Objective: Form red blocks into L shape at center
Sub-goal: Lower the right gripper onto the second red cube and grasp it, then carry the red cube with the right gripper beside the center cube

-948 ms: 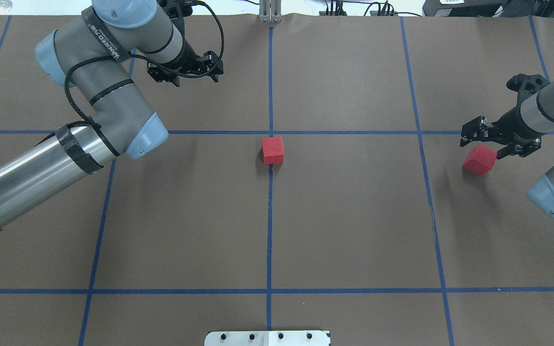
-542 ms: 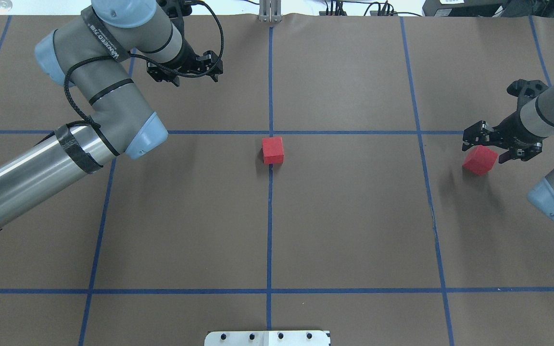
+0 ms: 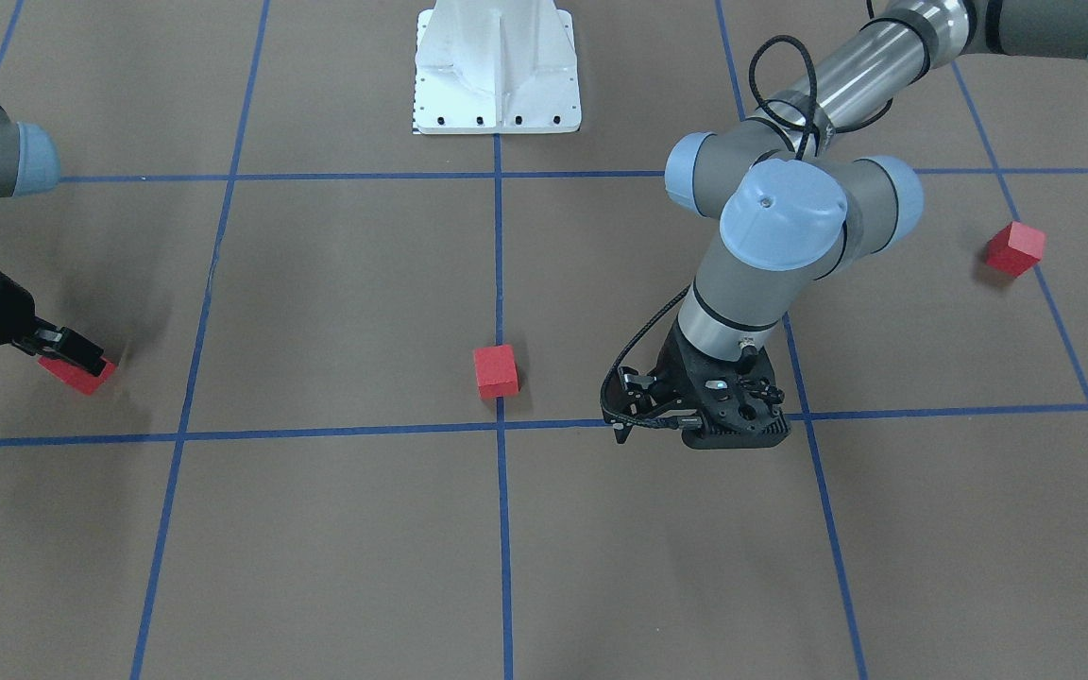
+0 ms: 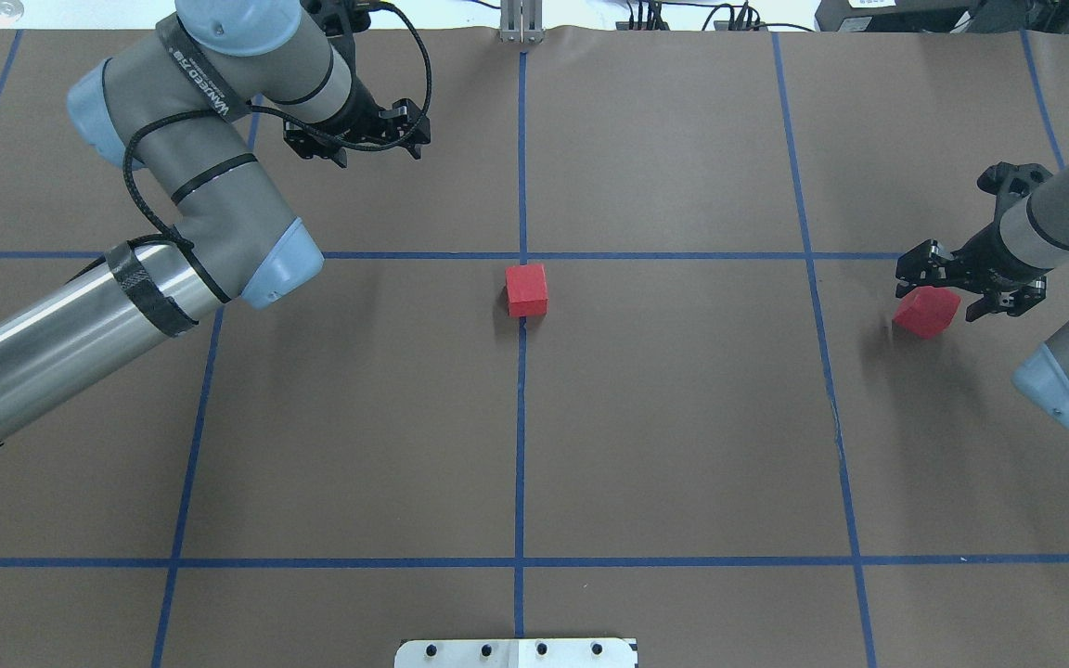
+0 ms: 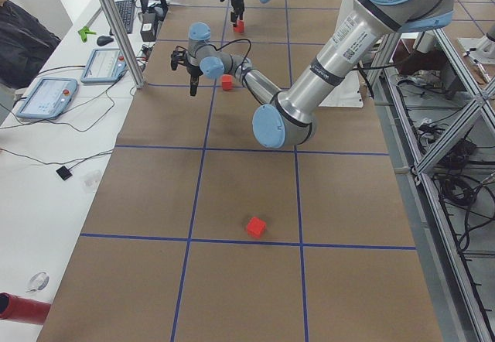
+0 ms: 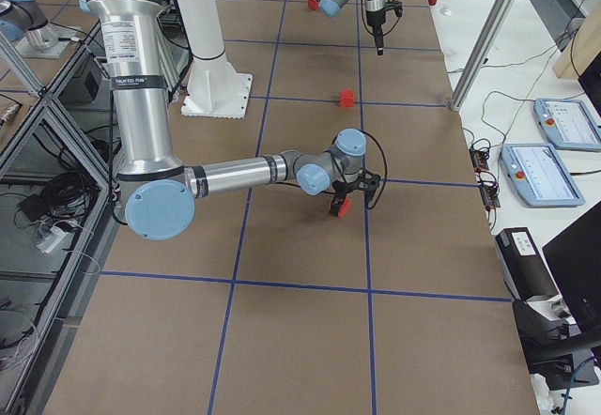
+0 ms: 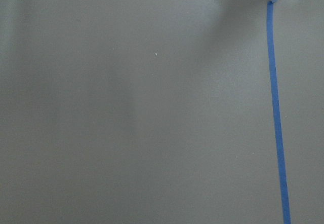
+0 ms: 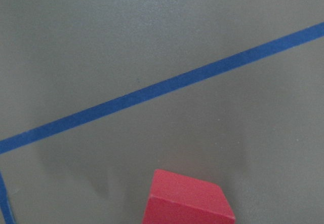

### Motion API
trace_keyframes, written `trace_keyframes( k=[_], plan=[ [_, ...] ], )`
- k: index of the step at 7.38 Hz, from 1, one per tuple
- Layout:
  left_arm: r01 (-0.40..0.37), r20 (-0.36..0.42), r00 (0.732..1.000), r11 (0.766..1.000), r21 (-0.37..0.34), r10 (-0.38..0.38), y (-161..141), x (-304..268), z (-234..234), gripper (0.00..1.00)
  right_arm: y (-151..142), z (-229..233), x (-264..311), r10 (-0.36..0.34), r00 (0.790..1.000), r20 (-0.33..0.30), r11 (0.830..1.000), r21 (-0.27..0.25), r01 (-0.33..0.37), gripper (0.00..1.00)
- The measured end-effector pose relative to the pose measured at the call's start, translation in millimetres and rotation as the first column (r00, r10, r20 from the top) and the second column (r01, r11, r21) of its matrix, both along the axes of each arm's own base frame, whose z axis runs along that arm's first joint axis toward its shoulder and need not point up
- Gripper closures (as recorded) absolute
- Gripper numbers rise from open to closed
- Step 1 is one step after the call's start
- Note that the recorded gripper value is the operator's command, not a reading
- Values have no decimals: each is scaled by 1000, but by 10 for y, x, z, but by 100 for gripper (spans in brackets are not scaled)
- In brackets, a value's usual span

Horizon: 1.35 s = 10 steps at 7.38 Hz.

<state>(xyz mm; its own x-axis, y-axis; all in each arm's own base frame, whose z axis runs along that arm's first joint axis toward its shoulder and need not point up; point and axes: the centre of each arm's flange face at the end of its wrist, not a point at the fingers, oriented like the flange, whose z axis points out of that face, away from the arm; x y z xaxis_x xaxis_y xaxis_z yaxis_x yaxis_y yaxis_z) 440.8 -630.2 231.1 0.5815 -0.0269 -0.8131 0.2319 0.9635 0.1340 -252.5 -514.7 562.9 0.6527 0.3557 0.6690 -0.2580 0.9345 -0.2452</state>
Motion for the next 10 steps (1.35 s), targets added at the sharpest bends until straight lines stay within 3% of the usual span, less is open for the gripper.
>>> trace_keyframes(
  k=[1,2,3,6,8,10],
  plan=[
    [0,0,1000,1000,0,0,-1,-2,0,0,-45,30,-32,0,1000,-4,1000,-6,0,34],
    [1,0,1000,1000,1,-1,-3,-4,0,0,-68,44,-47,3,1000,-6,1000,-10,-3,78],
    [2,0,1000,1000,1,-2,-6,-7,0,0,-76,31,-46,7,1000,-4,1000,-12,-7,100],
    [13,-2,1000,1000,-4,-13,-72,-117,8,0,-32,-215,-1,4,1000,25,1000,27,-5,100],
    [16,-2,1000,1000,-26,-16,-182,-387,190,0,46,-769,-58,-17,996,83,994,106,8,100],
    [-32,21,999,999,-8,32,-215,-1104,787,0,153,-1466,-544,-94,986,137,974,220,62,100]
  ],
)
